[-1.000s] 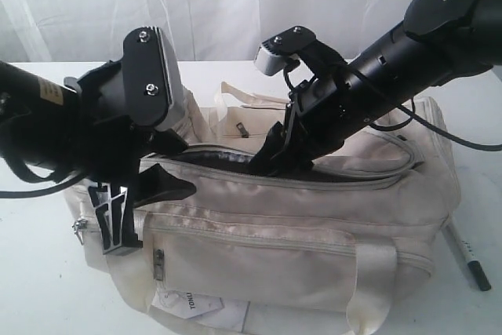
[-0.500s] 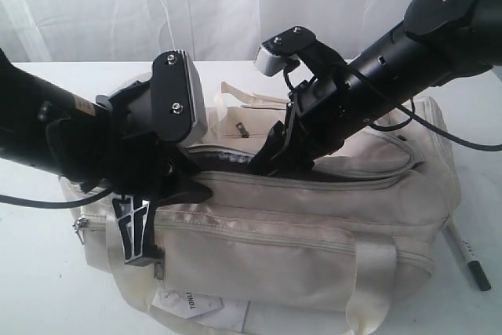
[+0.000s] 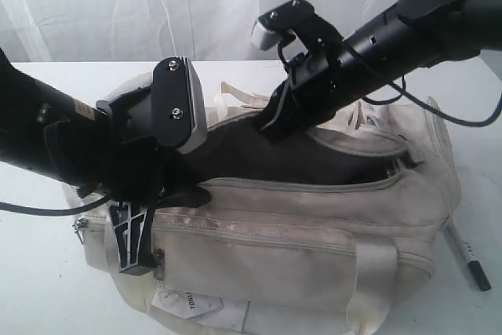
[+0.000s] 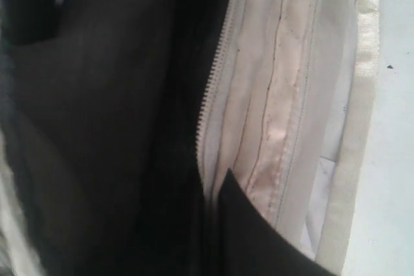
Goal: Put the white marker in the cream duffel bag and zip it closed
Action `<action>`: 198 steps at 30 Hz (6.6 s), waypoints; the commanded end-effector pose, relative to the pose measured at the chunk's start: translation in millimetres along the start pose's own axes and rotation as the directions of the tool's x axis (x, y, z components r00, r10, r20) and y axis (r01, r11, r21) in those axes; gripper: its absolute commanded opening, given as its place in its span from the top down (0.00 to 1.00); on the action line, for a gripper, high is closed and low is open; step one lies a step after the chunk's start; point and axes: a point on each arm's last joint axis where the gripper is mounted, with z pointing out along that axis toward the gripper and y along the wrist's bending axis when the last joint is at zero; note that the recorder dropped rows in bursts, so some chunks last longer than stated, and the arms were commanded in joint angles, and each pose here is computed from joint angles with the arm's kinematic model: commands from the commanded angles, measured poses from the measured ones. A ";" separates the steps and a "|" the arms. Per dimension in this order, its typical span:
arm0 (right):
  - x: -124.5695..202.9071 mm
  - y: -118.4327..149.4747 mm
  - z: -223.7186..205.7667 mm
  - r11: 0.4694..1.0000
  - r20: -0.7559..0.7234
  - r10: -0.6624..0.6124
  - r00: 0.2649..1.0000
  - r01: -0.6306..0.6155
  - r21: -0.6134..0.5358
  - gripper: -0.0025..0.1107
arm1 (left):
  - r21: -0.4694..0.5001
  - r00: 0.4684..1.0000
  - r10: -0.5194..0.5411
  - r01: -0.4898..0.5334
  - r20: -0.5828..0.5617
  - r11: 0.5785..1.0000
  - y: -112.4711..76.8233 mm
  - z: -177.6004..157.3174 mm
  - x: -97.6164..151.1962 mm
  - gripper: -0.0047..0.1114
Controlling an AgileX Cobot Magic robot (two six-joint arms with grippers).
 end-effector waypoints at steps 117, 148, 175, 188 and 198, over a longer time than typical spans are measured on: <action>174.9 -20.4 -106.8 0.627 -0.125 0.701 0.702 -0.524 0.577 0.56 | 0.096 0.986 -0.165 0.162 0.027 0.982 -12.4 2.6 0.2 0.65; 225.3 -58.0 -39.5 0.649 -0.298 0.738 0.606 -0.514 0.561 0.60 | 0.094 0.983 -0.179 0.175 0.036 0.980 -12.0 2.6 -0.7 0.65; 205.8 -44.6 -65.9 0.645 -0.266 0.733 0.627 -0.514 0.565 0.97 | 0.073 0.983 -0.176 0.172 0.046 0.982 -10.0 2.7 -1.2 0.65; 163.0 3.7 -132.5 0.619 -0.089 0.697 0.712 -0.534 0.575 0.97 | 0.073 0.983 -0.176 0.172 0.046 0.982 -10.0 2.7 -1.2 0.65; 143.5 52.5 -151.3 0.719 -0.082 0.655 0.751 -0.588 0.371 0.97 | 0.079 0.979 -0.195 0.190 0.055 0.979 -10.3 2.6 -2.3 0.65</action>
